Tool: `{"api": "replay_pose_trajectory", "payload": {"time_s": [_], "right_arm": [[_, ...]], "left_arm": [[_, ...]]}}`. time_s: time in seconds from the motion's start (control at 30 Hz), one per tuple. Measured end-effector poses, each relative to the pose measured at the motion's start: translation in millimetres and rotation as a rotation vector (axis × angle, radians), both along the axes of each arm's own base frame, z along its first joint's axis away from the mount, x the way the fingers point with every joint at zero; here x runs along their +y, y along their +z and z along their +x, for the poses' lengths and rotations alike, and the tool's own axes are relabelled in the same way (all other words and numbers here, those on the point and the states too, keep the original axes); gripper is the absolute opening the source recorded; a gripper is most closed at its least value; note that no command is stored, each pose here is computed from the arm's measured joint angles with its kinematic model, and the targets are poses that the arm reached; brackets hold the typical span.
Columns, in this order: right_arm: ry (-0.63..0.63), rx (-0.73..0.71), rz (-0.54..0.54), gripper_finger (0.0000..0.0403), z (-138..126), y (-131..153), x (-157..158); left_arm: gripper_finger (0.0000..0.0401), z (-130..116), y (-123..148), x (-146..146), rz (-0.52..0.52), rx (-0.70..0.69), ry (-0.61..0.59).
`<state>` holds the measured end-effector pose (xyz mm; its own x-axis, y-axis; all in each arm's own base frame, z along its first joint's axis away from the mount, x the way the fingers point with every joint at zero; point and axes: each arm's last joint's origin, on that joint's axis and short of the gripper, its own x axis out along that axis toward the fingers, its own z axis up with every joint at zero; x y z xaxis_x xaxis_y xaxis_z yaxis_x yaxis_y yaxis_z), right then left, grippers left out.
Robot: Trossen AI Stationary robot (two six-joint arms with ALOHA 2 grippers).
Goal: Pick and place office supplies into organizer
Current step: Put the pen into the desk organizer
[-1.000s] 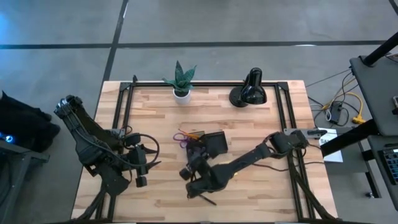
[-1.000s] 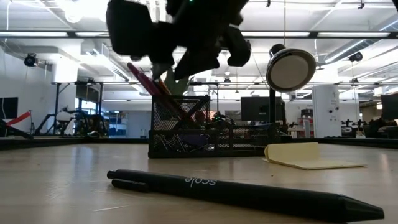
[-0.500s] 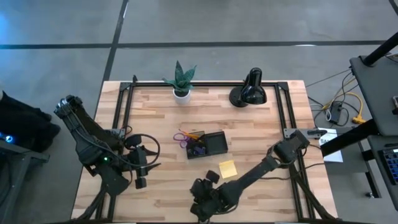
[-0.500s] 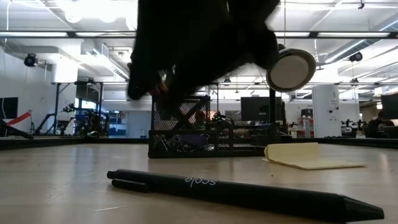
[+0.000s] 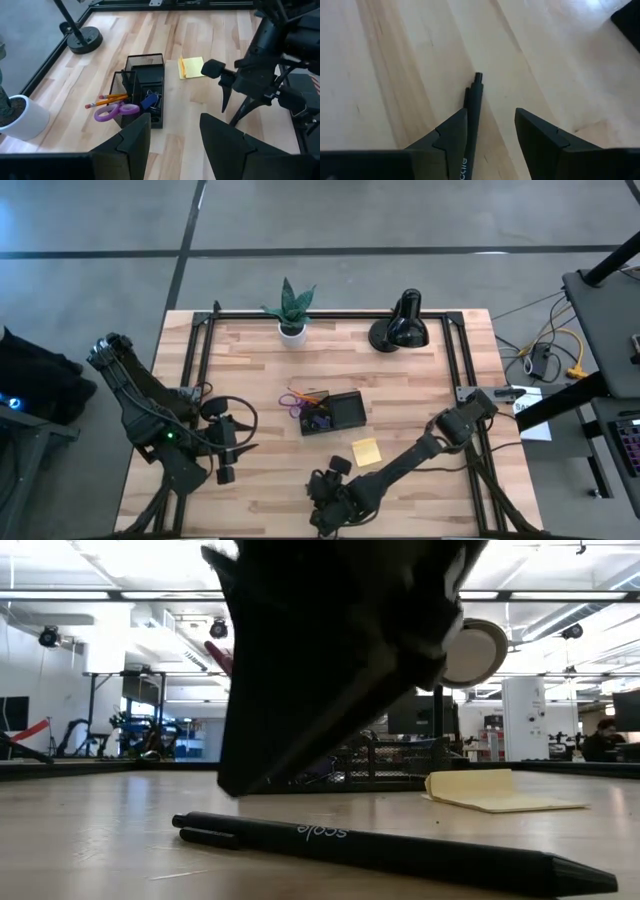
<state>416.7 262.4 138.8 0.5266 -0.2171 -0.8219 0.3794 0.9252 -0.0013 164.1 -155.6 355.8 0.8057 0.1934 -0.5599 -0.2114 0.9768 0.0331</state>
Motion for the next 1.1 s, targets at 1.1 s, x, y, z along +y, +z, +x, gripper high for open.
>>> {"api": "replay_pose_trajectory", "payload": {"time_s": [1.1], "right_arm": [[0.087,-0.016,0.049,0.0093,-2.7,-28.5,-3.0]], "left_arm": [[0.0157,-0.3,-22.8,0.5,0.031,0.043,0.021]]}}
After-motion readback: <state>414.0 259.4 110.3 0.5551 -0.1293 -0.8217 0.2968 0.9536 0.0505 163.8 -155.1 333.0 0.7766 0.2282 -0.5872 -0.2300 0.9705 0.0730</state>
